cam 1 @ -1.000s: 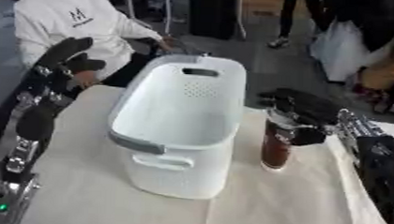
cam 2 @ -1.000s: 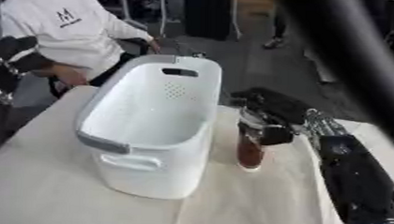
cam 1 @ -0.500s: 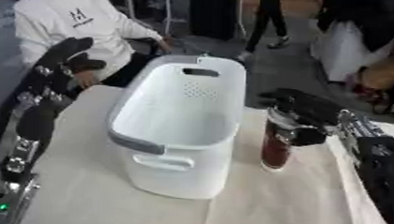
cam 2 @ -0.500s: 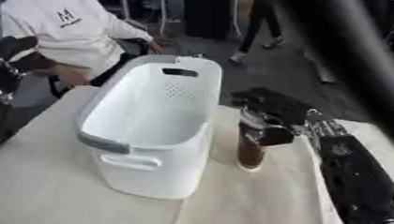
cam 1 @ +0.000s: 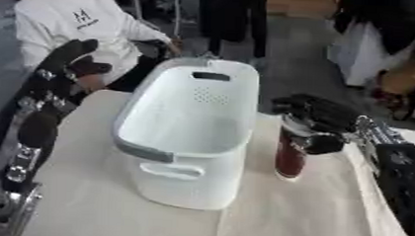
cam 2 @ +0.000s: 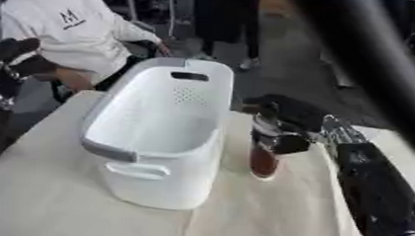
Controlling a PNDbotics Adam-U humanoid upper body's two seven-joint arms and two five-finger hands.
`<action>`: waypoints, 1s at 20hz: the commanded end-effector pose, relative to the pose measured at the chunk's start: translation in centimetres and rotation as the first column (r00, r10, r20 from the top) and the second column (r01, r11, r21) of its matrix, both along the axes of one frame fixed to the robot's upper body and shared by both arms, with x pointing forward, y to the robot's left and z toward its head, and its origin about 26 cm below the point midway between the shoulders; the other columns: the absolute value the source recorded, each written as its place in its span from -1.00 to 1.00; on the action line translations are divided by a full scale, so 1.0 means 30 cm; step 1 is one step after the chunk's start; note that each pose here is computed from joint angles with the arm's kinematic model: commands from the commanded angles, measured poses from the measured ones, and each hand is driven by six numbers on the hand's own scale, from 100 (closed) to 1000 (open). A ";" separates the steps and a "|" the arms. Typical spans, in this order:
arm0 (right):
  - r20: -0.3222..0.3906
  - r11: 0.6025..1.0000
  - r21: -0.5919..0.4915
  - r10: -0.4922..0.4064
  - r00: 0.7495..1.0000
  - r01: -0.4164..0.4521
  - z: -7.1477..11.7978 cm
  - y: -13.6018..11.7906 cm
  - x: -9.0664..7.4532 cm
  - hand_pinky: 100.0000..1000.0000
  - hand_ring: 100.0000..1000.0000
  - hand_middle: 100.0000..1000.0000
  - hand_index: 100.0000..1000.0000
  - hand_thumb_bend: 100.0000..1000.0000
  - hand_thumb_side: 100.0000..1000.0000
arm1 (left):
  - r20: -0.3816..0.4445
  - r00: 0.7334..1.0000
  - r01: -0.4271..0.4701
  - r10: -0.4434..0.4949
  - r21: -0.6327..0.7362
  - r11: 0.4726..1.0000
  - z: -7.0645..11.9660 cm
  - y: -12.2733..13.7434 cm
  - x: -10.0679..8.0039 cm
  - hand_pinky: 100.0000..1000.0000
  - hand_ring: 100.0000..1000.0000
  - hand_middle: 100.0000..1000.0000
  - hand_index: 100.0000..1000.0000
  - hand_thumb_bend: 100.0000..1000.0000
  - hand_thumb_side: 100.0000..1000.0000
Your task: Pick up objects on the table and place them in the box.
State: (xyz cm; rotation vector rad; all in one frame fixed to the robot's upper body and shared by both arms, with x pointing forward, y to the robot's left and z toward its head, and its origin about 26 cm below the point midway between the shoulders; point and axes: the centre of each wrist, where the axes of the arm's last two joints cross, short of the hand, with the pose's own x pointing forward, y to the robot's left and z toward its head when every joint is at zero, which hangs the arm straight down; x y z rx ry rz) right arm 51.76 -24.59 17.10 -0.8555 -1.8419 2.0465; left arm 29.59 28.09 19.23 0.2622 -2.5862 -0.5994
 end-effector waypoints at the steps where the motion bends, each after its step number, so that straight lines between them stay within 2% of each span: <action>1: -0.003 1.000 -0.008 0.003 1.000 -0.003 0.010 -0.011 0.001 0.79 0.87 1.00 1.00 -0.88 1.00 | 0.030 0.999 0.010 -0.010 0.012 1.000 0.029 -0.004 -0.004 1.00 0.51 0.84 1.00 -0.22 1.00; 9: -0.033 1.000 -0.027 -0.007 0.999 0.006 -0.003 -0.009 0.000 0.56 0.83 1.00 1.00 -0.68 1.00 | 0.031 0.999 0.010 -0.011 0.012 1.000 0.030 -0.004 -0.004 1.00 0.51 0.84 1.00 -0.22 1.00; 12: -0.041 0.999 -0.033 -0.012 0.999 0.011 -0.007 -0.008 -0.001 0.45 0.81 1.00 1.00 -0.66 1.00 | 0.031 0.999 0.010 -0.011 0.012 1.000 0.030 -0.004 -0.004 1.00 0.51 0.84 1.00 -0.22 1.00; 17: -0.050 0.999 -0.032 -0.016 0.999 0.015 -0.012 -0.005 -0.002 0.11 0.71 0.98 1.00 -0.64 1.00 | 0.031 0.999 0.011 -0.011 0.012 1.000 0.030 -0.004 -0.004 1.00 0.51 0.84 1.00 -0.22 1.00; 20: -0.052 0.999 -0.034 -0.018 0.998 0.016 -0.013 -0.004 -0.003 -0.12 0.58 0.89 1.00 -0.62 1.00 | 0.031 0.999 0.011 -0.012 0.012 1.000 0.030 -0.004 -0.004 1.00 0.51 0.84 1.00 -0.22 1.00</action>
